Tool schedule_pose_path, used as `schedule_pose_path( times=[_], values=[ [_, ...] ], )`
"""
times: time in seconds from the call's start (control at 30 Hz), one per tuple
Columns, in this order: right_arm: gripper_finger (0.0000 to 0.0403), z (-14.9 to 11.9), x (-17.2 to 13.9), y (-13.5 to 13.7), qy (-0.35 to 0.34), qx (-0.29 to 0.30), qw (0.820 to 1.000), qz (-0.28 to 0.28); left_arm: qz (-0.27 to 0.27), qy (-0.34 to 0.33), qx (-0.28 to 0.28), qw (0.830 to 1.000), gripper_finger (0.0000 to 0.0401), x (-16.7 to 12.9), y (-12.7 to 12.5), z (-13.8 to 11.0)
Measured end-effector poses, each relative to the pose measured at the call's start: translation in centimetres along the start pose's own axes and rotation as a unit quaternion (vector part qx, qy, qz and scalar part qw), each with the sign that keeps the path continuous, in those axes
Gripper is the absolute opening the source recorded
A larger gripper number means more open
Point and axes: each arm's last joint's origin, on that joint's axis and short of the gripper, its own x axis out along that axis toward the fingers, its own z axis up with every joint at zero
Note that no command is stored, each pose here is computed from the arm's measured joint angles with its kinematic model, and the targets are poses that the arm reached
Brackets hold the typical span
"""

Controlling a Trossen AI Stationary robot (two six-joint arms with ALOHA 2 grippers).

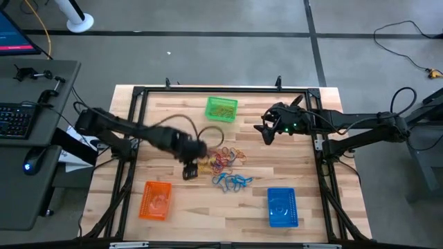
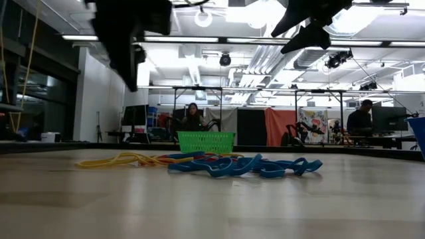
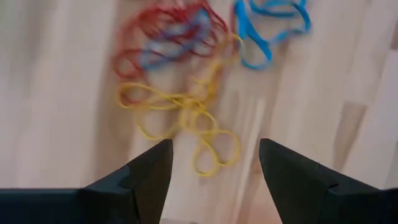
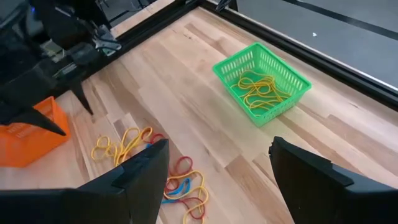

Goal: Sort rubber bands into baskets
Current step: Put the yellow rubber band into the green bin

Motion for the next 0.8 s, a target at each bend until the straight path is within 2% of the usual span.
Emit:
schedule_pose_path(
  times=[0.17,0.3,0.47,0.63,0.8],
  values=[
    [0.0265,0.0,0.0,0.0,0.004,-0.007,1.0,0.003,0.008,0.031,-0.005,0.999,0.0232,2.7,-1.1,-2.9],
    [0.0265,0.0,0.0,0.0,0.0,-0.007,1.0,-0.004,0.015,0.025,-0.017,0.999,0.0232,4.7,-1.3,-4.6],
    [0.0265,0.0,0.0,-0.1,-0.004,-0.006,1.0,-0.012,0.031,-0.007,-0.017,0.999,0.0226,5.9,-1.5,-5.4],
    [0.0265,0.0,0.0,-0.1,-0.005,-0.005,1.0,-0.012,0.031,-0.038,-0.015,0.999,0.0179,6.1,-2.0,-5.5],
    [0.0265,0.0,0.0,-0.1,-0.008,-0.005,1.0,-0.019,0.029,-0.037,-0.053,0.998,0.0137,6.5,-2.4,-5.6]
  ],
)
